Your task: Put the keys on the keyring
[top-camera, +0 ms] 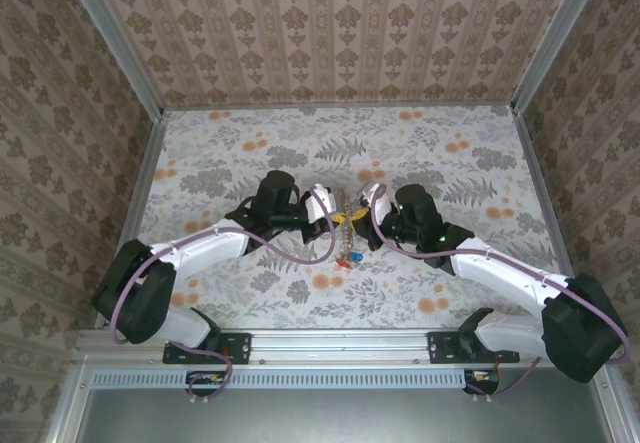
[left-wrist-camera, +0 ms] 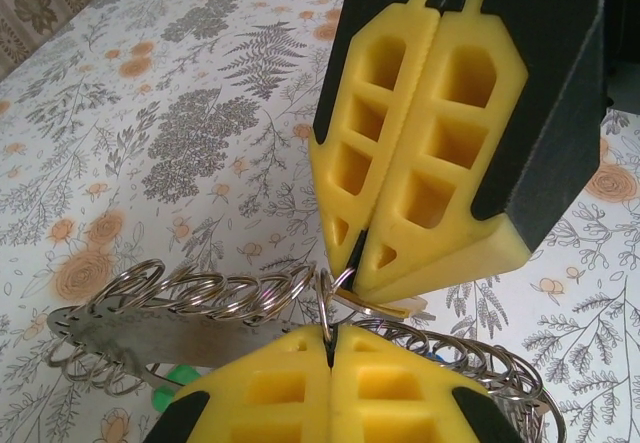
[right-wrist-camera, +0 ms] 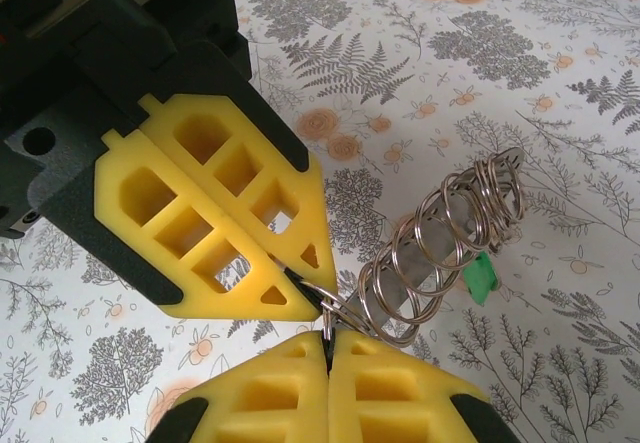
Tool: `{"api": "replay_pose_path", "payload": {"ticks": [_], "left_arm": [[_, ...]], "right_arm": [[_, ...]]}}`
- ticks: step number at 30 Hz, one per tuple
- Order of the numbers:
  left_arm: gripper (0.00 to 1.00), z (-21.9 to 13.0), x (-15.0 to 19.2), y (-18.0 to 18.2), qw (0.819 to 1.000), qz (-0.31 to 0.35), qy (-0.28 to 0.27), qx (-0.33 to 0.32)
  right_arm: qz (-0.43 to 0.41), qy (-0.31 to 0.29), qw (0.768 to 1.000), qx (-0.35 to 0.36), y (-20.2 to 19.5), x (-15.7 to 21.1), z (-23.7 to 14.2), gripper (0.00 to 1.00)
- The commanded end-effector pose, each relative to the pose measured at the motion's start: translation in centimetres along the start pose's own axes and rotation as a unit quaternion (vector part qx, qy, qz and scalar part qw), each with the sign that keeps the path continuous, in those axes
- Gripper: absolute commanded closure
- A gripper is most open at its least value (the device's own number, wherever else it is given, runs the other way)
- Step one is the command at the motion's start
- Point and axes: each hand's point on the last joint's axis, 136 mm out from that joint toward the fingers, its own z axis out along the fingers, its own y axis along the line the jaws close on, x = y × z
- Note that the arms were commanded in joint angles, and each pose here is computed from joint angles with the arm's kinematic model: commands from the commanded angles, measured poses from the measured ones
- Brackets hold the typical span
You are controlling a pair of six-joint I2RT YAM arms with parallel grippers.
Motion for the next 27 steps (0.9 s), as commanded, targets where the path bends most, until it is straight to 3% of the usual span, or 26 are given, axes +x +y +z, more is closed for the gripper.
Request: {"api": "replay_pose_path", "payload": {"ticks": [1, 6, 16, 27], "left_arm": [[1.0, 0.4, -1.0, -0.1, 1.0, -0.007, -0.01, 0.014], [1.0, 0.7, -0.7, 0.1, 0.999, -0.029, 0.004, 0.019], [1.0, 0.9, -0.6, -0.1, 0.998, -0.053, 0.012, 0.035], [1.0, -0.2, -2.2, -0.8, 0.999, 0.012, -0.034, 0.029]], "right_arm": [[-0.007, -0.051, 0.999, -0.001, 0.2, -3.6, -0.2, 1.0], [-0.033, -0.056, 0.997, -0.04, 1.6, -3.8, -0.4, 1.0], [-0.058, -0.039, 0.997, -0.031, 1.5, -3.1, -0.9, 1.0], [0.01, -0.005, 0.999, 0.041, -1.9, -1.0, -0.5, 1.0]]}}
